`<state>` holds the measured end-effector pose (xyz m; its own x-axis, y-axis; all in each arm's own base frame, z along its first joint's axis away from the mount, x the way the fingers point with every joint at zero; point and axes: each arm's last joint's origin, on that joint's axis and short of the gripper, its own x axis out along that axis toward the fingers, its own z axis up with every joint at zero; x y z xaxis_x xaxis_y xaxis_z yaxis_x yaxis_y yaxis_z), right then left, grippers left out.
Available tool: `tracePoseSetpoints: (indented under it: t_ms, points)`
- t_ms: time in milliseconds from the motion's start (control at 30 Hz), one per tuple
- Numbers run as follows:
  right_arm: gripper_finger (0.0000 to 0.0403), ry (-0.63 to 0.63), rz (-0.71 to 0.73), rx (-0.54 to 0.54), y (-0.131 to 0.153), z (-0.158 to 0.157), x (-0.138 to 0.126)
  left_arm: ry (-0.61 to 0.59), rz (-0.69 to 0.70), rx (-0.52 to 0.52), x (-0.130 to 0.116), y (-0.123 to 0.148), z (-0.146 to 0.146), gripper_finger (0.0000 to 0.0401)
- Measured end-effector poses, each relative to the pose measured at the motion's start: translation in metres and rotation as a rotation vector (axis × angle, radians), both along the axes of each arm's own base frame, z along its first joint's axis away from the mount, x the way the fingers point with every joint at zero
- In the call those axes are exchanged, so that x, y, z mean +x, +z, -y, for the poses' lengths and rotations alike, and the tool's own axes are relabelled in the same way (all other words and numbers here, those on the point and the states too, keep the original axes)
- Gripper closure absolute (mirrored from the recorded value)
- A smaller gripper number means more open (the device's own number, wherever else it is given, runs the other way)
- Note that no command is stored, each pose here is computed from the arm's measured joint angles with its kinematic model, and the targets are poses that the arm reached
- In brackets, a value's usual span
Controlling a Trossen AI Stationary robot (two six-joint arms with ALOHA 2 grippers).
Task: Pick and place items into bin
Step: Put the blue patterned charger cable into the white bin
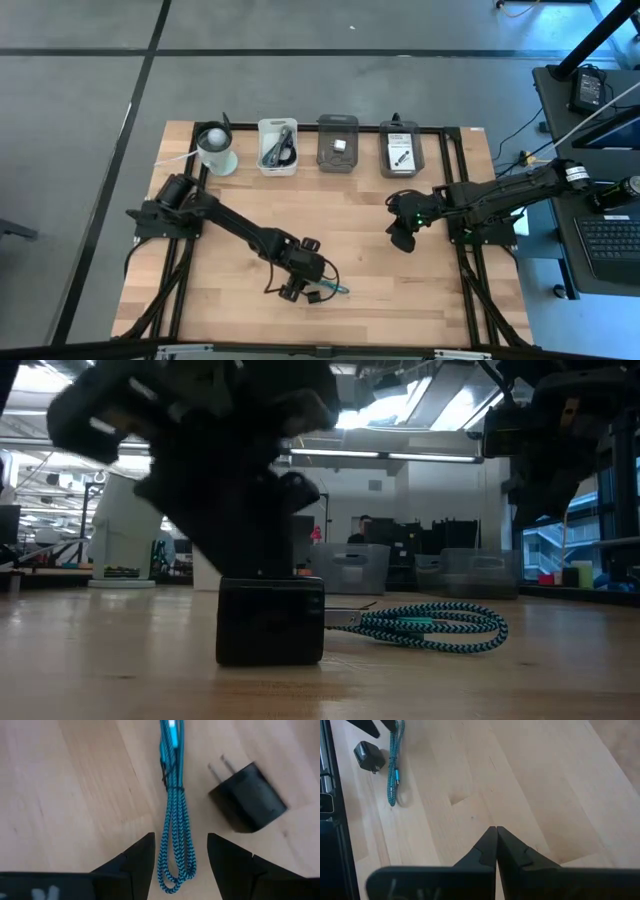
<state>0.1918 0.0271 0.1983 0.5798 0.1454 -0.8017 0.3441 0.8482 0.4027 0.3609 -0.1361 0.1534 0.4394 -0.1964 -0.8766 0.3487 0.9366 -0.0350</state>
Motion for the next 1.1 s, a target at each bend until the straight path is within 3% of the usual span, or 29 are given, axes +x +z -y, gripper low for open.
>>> tracePoseSetpoints:
  t_ms: [133, 233, 433, 667, 800, 967, 1100]
  points:
    - [0.0394, 0.0, 0.0, 0.0, 0.0, 0.0, 0.0, 0.037, -0.046, 0.011, 0.001, -0.016, 0.001, 0.0232]
    - [0.0394, 0.0, -0.001, 0.0, 0.0, 0.0, 0.0, 0.047, -0.05, 0.012, 0.002, -0.019, 0.001, 0.0258]
    - [0.0394, 0.002, -0.003, -0.002, 0.0, 0.0, 0.0, 0.06, -0.056, 0.021, -0.001, -0.011, -0.004, 0.0381]
    - [0.0394, 0.008, -0.005, -0.007, 0.0, 0.0, -0.001, 0.098, 0.024, 0.053, -0.003, 0.024, -0.024, 0.0392]
    - [0.0394, 0.008, -0.006, -0.007, 0.0, 0.0, -0.001, 0.189, 0.115, 0.073, -0.009, 0.059, -0.058, 0.0393]
    - [0.0394, -0.001, -0.011, -0.001, -0.001, 0.0, -0.001, 0.373, 0.245, 0.075, -0.036, 0.104, -0.112, 0.0393]
    - [0.0394, -0.015, -0.001, -0.01, 0.0, 0.001, 0.0, 0.644, 0.318, 0.115, -0.071, 0.122, -0.154, 0.0393]
